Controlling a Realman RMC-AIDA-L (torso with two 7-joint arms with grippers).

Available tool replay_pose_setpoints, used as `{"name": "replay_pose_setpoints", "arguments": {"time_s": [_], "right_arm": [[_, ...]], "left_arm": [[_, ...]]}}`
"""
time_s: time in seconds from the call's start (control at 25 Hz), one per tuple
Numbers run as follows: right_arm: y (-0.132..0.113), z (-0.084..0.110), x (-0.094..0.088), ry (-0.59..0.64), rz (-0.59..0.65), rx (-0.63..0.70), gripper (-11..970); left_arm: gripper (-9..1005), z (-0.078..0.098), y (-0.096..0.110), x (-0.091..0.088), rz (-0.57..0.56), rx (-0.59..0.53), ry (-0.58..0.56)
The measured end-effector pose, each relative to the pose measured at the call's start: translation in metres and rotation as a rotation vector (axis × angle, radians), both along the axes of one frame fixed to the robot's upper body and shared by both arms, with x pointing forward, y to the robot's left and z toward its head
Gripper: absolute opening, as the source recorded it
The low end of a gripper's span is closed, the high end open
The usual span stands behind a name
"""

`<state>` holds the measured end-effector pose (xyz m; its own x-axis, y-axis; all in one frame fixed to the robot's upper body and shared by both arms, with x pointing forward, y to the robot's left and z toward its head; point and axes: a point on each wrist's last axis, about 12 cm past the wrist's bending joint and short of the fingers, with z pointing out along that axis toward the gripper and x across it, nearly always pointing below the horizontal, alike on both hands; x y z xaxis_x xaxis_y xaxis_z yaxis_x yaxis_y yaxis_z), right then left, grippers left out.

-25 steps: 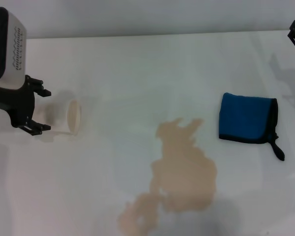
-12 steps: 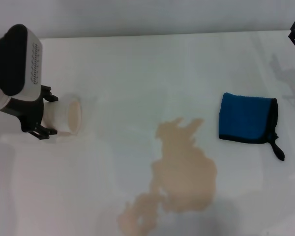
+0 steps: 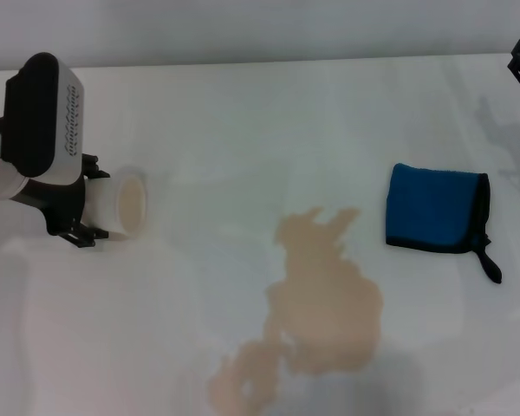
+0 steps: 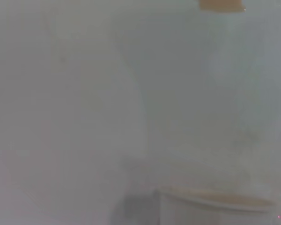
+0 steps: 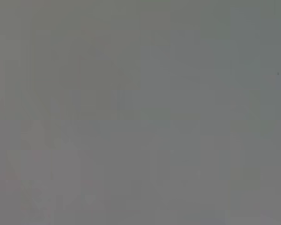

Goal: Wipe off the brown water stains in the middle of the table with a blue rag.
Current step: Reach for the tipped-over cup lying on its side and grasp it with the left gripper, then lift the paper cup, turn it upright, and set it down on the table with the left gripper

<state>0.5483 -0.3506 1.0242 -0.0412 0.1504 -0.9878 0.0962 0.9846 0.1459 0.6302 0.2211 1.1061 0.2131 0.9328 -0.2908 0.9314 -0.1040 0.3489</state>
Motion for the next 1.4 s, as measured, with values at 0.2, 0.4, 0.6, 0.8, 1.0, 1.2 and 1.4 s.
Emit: {"name": "replay_pose_setpoints", "arguments": {"time_s": [0.2,0.4,0.6,0.8,1.0,1.2,1.4], "right_arm": [[0.000,0.000,0.000,-0.001,0.000,0.000,858],[0.000,0.000,-0.001,0.000,-0.001,0.000,858],[0.000,-0.001,-0.001,0.001,0.000,-0.001,858],[-0.001,-0.001,-0.001,0.001,0.000,-0.002,858],[-0.003,-0.001,-0.002,0.002,-0.006,-0.004,858],[-0.005,0.000,-0.002,0.002,-0.009,-0.007,858],[-0.006,0.001,-0.002,0.000,-0.010,-0.010,858]], "left_arm": [[820,-0.001,-0.002,-0.001,0.000,-0.003,0.003],[803,-0.003,-0.003,-0.002,-0.002,-0.005,0.006],[751,-0.001,-0.003,-0.002,0.030,-0.043,0.005],[673,0.014,0.005,0.010,0.192,-0.261,-0.040],[638,0.022,0.013,0.012,0.288,-0.480,-0.086],[615,0.003,0.010,0.006,0.390,-0.696,-0.122],[615,-0.019,0.009,-0.004,0.491,-0.883,-0.148]]}}
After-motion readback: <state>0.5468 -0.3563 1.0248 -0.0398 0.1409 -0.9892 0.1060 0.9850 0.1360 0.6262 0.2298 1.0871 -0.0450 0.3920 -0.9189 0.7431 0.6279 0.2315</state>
